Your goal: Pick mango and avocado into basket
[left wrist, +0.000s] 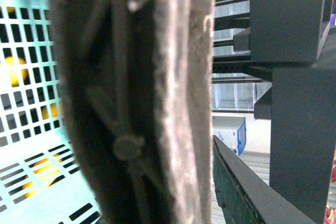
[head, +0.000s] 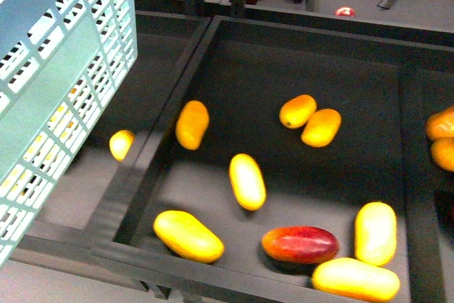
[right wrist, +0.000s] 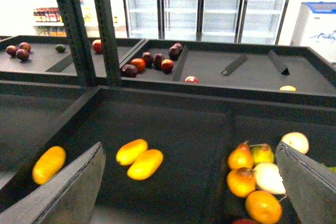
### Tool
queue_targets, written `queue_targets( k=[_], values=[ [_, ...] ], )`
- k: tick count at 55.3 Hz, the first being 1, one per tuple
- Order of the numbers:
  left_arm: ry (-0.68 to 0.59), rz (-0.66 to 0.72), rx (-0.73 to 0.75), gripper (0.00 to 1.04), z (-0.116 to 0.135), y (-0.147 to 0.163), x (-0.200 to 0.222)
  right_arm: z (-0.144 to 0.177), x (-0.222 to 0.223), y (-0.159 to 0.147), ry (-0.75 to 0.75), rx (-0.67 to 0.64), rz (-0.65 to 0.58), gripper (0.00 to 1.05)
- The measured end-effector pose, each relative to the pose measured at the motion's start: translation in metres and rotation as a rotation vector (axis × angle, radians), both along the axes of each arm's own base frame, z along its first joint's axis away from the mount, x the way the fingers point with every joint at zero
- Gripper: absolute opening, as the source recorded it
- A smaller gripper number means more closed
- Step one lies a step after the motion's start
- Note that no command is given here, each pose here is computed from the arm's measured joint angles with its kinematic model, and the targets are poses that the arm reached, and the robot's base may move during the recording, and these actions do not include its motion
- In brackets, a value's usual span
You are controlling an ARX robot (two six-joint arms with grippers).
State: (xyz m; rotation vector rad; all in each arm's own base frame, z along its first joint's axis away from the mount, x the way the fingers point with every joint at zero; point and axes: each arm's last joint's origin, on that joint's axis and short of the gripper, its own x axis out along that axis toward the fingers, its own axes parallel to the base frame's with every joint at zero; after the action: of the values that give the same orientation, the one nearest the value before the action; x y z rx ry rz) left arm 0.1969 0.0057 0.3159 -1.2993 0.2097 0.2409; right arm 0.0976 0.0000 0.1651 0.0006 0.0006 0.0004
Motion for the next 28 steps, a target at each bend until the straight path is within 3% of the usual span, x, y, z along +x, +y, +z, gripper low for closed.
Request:
queue_targets(
  k=[28],
  values=[
    [0.000, -0.005, -0.003, 0.26, 0.0000, -0.0002, 0.0001, 0.0000, 0.0000, 0.0000, 0.000, 0.000, 0.000, 0.97]
  ],
)
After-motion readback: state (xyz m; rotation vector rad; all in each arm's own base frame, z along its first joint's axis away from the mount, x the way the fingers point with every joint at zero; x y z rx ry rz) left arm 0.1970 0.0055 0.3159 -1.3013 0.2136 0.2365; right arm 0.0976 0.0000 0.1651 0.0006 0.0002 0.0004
